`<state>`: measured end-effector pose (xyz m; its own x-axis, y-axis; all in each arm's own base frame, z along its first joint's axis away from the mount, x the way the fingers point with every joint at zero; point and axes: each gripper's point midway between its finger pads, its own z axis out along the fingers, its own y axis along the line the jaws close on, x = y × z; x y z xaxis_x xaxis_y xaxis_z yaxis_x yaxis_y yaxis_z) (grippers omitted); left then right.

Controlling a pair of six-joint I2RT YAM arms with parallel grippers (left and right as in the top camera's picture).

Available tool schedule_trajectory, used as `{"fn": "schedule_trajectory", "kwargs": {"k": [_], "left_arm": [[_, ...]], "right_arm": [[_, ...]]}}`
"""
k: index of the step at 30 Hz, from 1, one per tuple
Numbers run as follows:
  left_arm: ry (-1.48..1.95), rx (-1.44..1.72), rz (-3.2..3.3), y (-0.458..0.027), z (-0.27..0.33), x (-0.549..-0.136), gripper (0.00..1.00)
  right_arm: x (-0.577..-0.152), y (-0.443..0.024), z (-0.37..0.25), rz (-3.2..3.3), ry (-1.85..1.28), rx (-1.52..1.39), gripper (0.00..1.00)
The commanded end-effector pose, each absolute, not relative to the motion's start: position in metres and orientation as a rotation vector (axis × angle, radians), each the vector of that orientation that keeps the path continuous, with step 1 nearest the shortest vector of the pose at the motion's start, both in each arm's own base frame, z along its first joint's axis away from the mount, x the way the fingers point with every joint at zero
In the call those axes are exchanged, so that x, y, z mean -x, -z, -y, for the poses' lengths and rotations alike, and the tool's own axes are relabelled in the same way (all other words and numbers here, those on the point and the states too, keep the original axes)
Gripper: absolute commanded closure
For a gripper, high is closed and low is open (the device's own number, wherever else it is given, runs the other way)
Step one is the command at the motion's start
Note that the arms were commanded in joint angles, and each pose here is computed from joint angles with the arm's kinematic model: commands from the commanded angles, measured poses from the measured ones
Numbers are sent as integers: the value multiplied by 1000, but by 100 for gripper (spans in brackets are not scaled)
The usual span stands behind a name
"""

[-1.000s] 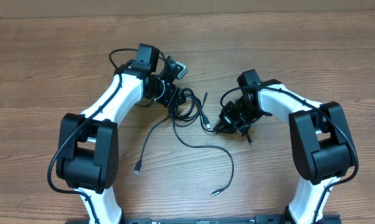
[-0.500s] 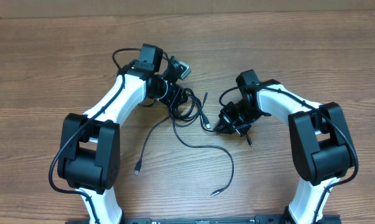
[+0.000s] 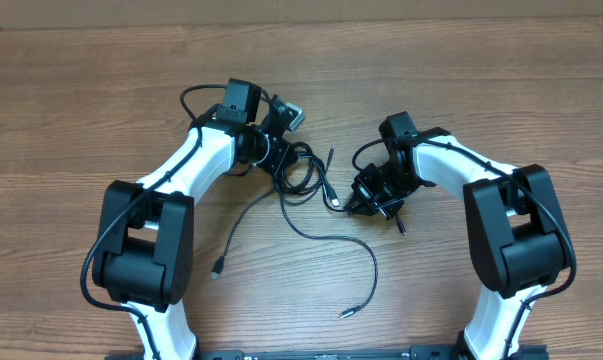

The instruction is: Untangle cables

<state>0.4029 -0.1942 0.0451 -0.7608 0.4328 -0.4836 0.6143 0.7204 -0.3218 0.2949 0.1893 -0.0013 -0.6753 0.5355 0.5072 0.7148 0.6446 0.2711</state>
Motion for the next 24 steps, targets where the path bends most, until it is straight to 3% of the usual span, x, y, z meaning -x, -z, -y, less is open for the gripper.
{"fn": "schedule_trajectory", "kwargs": {"k": [1, 5, 11, 21, 24], "left_arm": [[718, -716, -2583, -45, 195, -404, 96], [818, -619, -2574, -56, 188, -409, 96], [1239, -551, -2403, -95, 183, -407, 96], [1385, -651, -2263, -113, 181, -395, 96], [1376, -694, -2259, -111, 187, -391, 96]], "right_arm": [[-289, 17, -171, 2493, 509, 1073, 91], [-285, 13, -176, 2456, 534, 1064, 91], [-290, 14, -176, 2475, 545, 1065, 96], [-353, 28, -155, 2812, 541, 1132, 96], [-373, 24, -160, 2873, 628, 1135, 89]]}}
